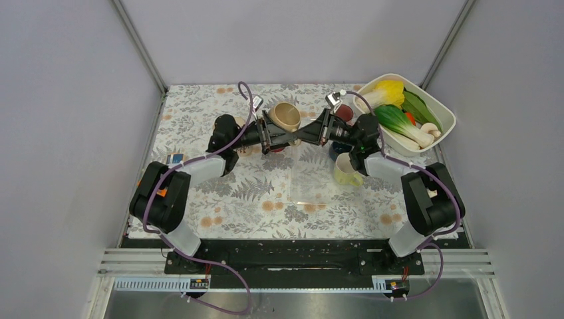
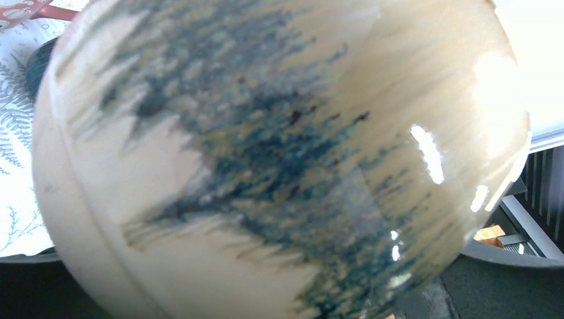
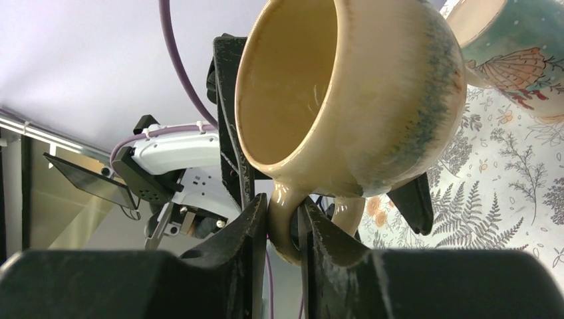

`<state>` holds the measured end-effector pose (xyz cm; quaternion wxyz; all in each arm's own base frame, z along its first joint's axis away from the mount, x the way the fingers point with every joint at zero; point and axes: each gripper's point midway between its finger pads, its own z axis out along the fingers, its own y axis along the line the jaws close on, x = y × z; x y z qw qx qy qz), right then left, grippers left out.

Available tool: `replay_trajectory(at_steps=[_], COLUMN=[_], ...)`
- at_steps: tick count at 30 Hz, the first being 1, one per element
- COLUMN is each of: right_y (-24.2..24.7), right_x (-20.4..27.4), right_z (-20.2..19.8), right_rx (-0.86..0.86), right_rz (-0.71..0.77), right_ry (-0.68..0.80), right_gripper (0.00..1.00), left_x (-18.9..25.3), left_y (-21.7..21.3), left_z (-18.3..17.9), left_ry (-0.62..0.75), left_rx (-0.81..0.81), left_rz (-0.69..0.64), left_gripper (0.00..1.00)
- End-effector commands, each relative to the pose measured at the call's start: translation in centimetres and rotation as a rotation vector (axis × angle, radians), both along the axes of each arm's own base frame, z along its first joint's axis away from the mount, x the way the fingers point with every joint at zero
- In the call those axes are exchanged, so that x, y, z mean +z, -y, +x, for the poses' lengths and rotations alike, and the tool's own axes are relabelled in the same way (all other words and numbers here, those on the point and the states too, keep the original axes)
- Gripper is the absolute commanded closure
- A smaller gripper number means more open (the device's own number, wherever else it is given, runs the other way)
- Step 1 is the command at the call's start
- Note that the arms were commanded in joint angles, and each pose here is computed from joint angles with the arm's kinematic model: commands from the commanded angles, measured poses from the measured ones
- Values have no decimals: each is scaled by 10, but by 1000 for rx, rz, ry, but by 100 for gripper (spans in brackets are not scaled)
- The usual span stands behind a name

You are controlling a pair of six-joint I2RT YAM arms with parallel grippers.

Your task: Turn the mug right side up

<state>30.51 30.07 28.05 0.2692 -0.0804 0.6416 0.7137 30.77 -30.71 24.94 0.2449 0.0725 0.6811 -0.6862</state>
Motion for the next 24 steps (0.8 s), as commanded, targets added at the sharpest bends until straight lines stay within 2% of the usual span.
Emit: replay_trajectory(at_steps=[1,7,13,19,23,24], right_y=[1,11,23,34,43,44], right_x=[61,60,71,53,30,25], right_z=[-4,27,48,75,97,100], right_rx=[-38,-212,-298,-428,-522,-533], right_rz=[38,-88,-71,-182,-287,-308], right_ry=[241,294,276,277,269,269], right_gripper=[100,100,100,100,100,100], left_x=[60,73,69,76,64,56], left_y=[-7,-16,-21,-41,-66,-77], left_z=[-3,-6,-4,10,23,30], left_ry=[204,250,260,314,331,378], left_rx=[7,4,16,25,64,92], left_rz=[-80,-69,-32,22,147,209], left_gripper=[1,1,1,1,1,1])
